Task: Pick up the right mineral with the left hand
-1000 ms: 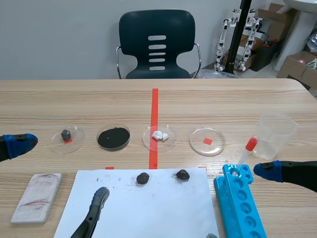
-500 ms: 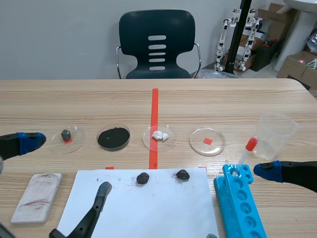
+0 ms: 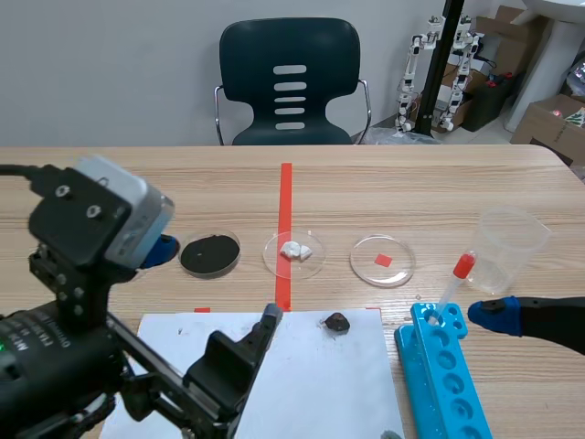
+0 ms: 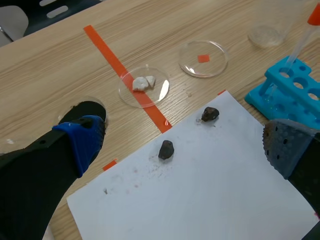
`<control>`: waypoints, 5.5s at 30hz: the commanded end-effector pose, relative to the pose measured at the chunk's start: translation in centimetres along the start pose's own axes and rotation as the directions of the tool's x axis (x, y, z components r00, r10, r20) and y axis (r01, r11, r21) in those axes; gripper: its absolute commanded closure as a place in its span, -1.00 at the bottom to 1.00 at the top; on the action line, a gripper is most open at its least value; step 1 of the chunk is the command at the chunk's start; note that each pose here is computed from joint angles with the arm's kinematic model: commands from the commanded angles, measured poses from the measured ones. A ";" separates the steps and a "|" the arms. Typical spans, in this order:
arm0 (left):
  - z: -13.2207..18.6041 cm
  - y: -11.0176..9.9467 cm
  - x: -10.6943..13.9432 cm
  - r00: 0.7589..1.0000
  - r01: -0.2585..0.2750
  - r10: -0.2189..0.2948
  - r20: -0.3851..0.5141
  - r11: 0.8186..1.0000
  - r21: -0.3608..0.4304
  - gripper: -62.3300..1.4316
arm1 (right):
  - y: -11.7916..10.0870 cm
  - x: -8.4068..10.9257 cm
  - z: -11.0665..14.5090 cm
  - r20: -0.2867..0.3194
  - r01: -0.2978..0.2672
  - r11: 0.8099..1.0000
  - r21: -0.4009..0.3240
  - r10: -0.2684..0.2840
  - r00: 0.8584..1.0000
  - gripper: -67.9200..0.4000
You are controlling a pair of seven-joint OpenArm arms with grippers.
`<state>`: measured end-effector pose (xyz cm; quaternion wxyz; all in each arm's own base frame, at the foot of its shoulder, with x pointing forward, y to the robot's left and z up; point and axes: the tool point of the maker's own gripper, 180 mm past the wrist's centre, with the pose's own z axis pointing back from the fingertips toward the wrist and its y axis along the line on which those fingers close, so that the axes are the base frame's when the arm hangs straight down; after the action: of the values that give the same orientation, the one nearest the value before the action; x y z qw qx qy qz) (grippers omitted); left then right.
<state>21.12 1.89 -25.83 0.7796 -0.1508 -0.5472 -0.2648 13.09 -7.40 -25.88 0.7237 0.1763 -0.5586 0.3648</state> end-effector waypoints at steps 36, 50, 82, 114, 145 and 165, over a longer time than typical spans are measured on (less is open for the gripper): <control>-14.3 -4.0 -4.4 0.899 -0.021 0.048 -0.435 0.998 0.068 -1.00 | -0.3 0.7 0.0 0.028 -0.004 1.000 -0.005 0.005 1.000 -1.00; -17.7 -3.3 -6.4 0.869 0.021 0.029 -0.494 0.995 0.095 -1.00 | -0.3 0.7 0.0 0.029 -0.004 1.000 -0.005 0.005 1.000 -1.00; -18.4 -5.0 -8.5 0.839 0.003 0.029 -0.544 0.998 0.057 -1.00 | -0.3 0.7 0.0 0.029 -0.004 1.000 -0.005 0.005 1.000 -1.00; -18.6 -5.4 -8.1 0.853 -0.022 0.046 -0.520 0.998 0.052 -1.00 | -0.3 0.7 0.0 0.029 -0.004 1.000 -0.005 0.005 1.000 -1.00; -18.3 -5.8 -8.5 0.833 -0.032 0.053 -0.551 0.998 0.048 0.47 | -0.3 0.7 0.0 0.029 -0.004 1.000 -0.005 0.005 1.000 -1.00; -17.9 -2.9 -5.8 0.894 0.002 0.041 -0.446 0.995 0.096 0.64 | -0.3 0.7 0.0 0.028 -0.004 1.000 -0.005 0.005 1.000 -1.00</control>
<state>30.75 -8.44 -39.32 0.9008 -0.0475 -0.3359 -0.2711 13.09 -7.40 -25.88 0.7237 0.1764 -0.5586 0.3650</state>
